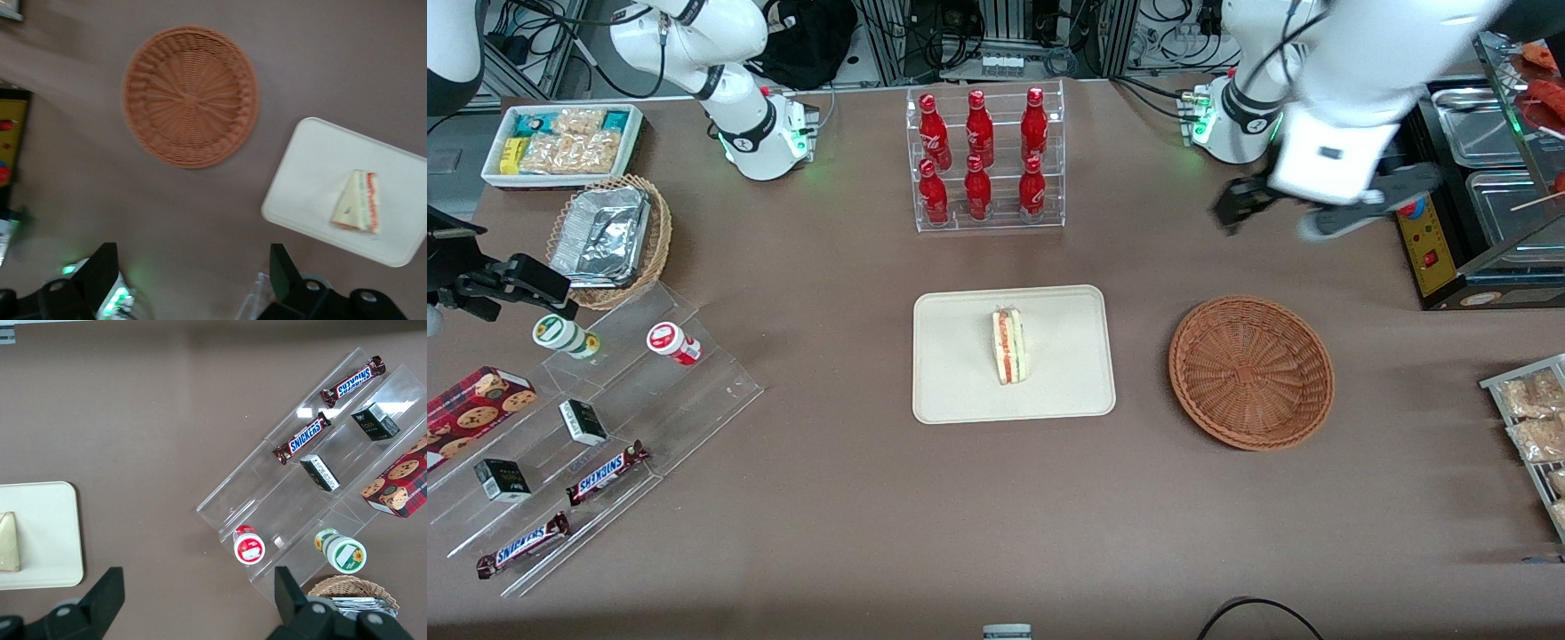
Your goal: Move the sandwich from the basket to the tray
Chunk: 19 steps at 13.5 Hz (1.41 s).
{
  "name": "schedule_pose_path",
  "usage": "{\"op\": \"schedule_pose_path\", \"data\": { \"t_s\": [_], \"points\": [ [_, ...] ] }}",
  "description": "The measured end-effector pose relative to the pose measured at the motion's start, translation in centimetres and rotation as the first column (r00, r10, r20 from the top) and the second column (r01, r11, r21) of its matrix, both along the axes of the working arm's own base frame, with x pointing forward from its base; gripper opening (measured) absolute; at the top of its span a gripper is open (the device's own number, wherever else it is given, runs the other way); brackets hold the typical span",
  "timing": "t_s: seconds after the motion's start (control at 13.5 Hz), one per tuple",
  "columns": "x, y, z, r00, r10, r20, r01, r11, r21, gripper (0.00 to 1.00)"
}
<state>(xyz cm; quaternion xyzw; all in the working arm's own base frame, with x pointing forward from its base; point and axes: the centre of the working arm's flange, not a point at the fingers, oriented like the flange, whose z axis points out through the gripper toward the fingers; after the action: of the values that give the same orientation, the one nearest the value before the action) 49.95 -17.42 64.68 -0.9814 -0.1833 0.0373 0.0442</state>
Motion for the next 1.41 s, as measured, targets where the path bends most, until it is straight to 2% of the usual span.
{"op": "schedule_pose_path", "data": {
  "t_s": [0.22,0.44,0.74,1.04,1.41],
  "points": [
    [0.3,7.6,1.0,0.995,-0.094,-0.035,0.094,0.995,-0.013,1.00],
    [0.8,10.6,0.3,0.989,-0.135,-0.054,0.134,0.991,-0.023,1.00],
    [2.3,10.5,-0.1,0.980,-0.196,-0.030,0.195,0.980,-0.036,1.00],
    [3.4,10.1,0.2,0.945,-0.326,-0.017,0.325,0.944,-0.056,1.00],
    [3.6,10.9,0.8,0.950,-0.314,0.001,0.313,0.948,-0.052,1.00]
  ]
}}
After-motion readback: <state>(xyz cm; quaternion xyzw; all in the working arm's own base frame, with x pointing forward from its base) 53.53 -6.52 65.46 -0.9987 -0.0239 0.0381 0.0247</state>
